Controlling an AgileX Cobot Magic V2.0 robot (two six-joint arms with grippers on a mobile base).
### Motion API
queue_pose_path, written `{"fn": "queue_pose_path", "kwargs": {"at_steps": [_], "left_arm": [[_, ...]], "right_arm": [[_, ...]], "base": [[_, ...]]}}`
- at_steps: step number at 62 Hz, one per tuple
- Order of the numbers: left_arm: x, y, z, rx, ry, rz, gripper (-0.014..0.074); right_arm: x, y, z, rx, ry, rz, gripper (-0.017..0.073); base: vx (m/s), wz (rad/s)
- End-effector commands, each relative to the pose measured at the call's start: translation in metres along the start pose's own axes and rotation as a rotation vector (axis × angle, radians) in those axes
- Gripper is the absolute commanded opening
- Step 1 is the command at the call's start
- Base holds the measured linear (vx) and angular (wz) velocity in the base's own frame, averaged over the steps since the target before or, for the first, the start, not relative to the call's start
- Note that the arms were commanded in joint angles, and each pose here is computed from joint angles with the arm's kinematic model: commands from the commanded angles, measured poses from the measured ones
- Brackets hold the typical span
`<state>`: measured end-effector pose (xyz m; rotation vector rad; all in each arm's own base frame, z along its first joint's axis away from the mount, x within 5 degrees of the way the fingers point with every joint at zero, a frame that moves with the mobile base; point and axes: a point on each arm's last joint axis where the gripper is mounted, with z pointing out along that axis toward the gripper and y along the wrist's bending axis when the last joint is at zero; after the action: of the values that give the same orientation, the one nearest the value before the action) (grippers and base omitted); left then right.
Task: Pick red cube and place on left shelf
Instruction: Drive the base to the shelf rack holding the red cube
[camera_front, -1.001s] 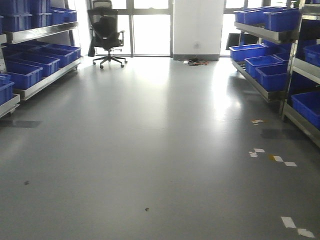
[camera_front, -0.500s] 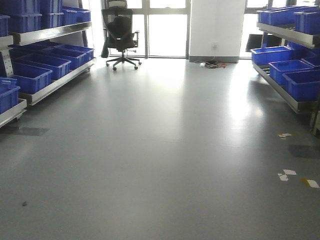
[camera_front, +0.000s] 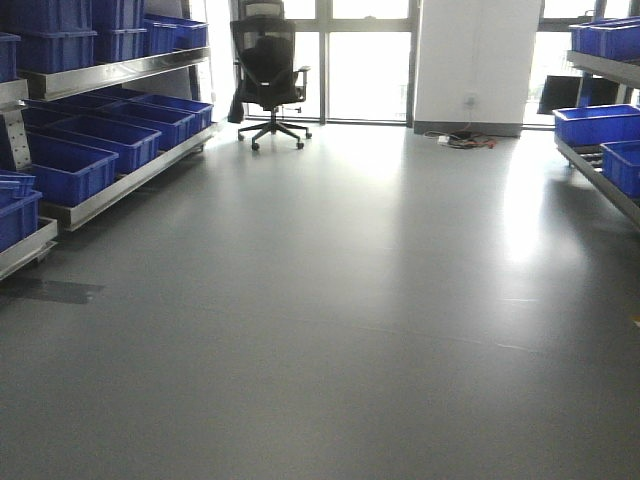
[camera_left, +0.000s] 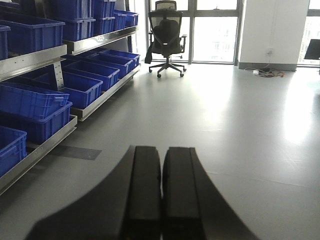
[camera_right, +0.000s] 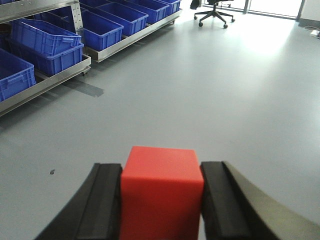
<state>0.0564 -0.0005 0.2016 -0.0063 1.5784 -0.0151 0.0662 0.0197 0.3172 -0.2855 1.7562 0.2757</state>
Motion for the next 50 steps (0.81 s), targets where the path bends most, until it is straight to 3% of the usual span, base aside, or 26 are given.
{"fn": "queue_pose_path", "kwargs": {"at_steps": [1,50], "left_arm": [[0.0003,0.0004,-0.0002,-0.003,-0.067,-0.013,0.0090],[0.0003,0.0004,-0.0002,-0.003,-0.067,-0.013,0.0090]], "right_arm": [[-0.0150,0.0017,-0.0026,-0.017,-0.089,-0.030,0.0073],[-0.0148,0.0016,-0.0026,-0.016,-0.086,-0.030,0.0073]], "base": [[0.66,0.20],[0.69,0.21]]}}
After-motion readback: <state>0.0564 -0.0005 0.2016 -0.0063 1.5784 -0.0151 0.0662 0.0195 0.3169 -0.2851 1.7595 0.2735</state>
